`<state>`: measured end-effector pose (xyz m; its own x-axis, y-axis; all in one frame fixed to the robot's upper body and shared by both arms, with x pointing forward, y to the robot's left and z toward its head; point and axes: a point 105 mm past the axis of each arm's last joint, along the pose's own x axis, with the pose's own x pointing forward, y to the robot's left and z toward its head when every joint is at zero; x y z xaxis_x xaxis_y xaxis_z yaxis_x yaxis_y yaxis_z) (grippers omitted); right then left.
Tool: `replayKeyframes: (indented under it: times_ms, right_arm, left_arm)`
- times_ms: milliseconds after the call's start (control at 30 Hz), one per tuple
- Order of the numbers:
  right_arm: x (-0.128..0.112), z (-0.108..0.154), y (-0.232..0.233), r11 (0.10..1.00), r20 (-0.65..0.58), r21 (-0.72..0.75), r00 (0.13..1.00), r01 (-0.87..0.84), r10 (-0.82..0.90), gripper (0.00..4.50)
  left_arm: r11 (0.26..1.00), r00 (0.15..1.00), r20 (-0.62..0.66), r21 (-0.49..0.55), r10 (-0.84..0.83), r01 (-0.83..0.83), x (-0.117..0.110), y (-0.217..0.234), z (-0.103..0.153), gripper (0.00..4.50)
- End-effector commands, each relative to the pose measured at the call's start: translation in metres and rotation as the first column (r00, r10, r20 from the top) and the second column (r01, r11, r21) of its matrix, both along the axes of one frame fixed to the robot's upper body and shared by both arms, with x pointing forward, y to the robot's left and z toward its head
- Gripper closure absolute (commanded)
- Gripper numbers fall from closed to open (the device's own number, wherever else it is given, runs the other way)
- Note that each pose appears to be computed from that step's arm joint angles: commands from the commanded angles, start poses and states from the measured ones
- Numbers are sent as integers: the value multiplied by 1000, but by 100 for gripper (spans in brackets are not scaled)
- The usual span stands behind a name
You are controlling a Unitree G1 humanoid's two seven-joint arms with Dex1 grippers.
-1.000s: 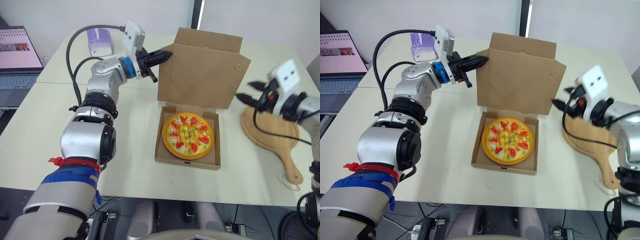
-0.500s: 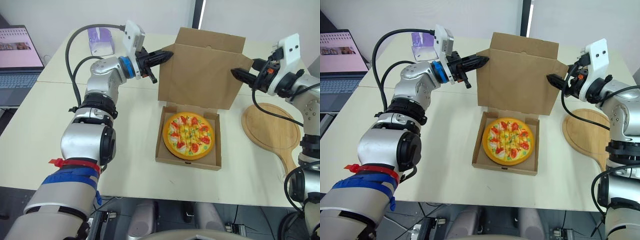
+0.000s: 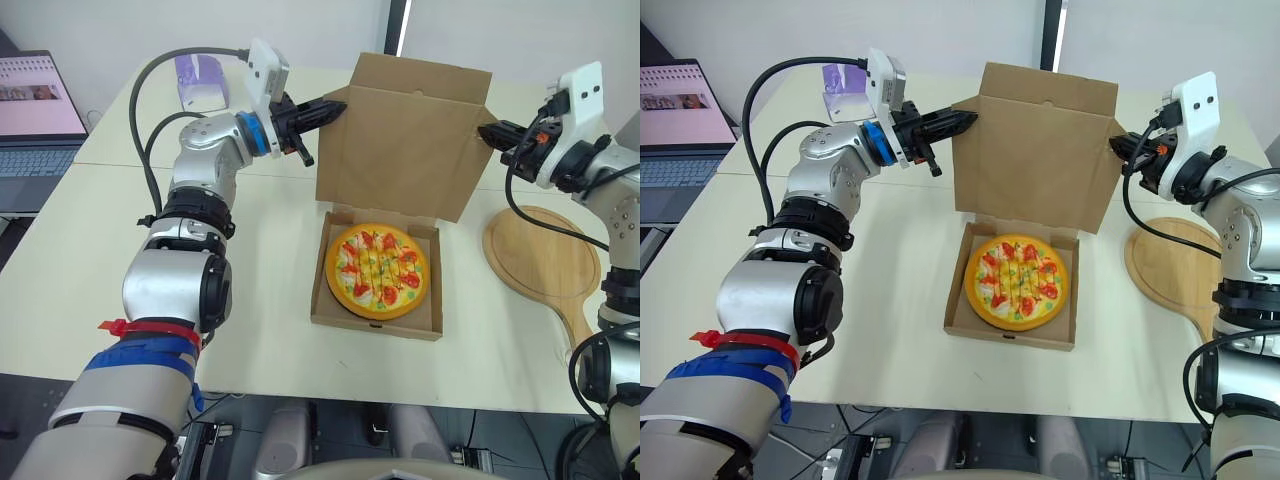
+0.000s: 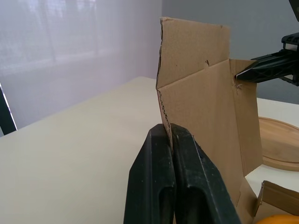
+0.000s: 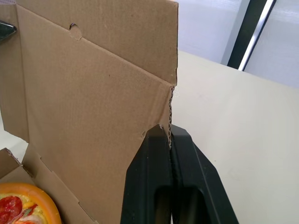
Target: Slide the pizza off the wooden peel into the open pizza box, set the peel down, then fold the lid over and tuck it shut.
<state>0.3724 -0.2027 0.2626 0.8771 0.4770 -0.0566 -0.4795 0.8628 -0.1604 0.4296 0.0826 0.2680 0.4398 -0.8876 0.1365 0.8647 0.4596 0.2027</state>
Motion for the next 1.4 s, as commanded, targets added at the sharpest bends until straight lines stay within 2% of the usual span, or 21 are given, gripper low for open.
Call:
replayKeyframes:
  times_ms: [33, 133, 333, 567, 700, 933, 1400]
  right_arm:
    - [-6, 21, -12, 997, 83, -1, 993, 80, -79, 448]
    - [0, 22, -21, 990, 105, -27, 985, 142, -138, 448]
    - [10, 34, -31, 980, 159, -48, 970, 193, -184, 448]
    - [-11, 31, -17, 975, 190, 13, 957, 222, -220, 448]
    - [-24, 25, -3, 960, 208, 69, 938, 270, -278, 448]
    - [-38, 18, 15, 934, 165, 178, 926, 311, -340, 448]
    - [-48, 9, 30, 915, 84, 260, 937, 308, -340, 448]
  left_arm:
    - [1000, 998, 60, -13, 4, -4, -2, -10, 18, 450]
    - [999, 996, 73, 11, 46, -47, 4, -19, 15, 450]
    - [994, 989, 97, -13, 113, -112, 11, -34, 28, 450]
    - [996, 989, 115, -42, 88, -84, 5, -35, 31, 450]
    - [994, 991, 107, -79, 77, -69, -8, -35, 18, 450]
    - [980, 993, 34, -163, 117, -110, -37, -33, 7, 450]
    - [968, 990, -28, -211, 136, -139, -68, -48, 4, 450]
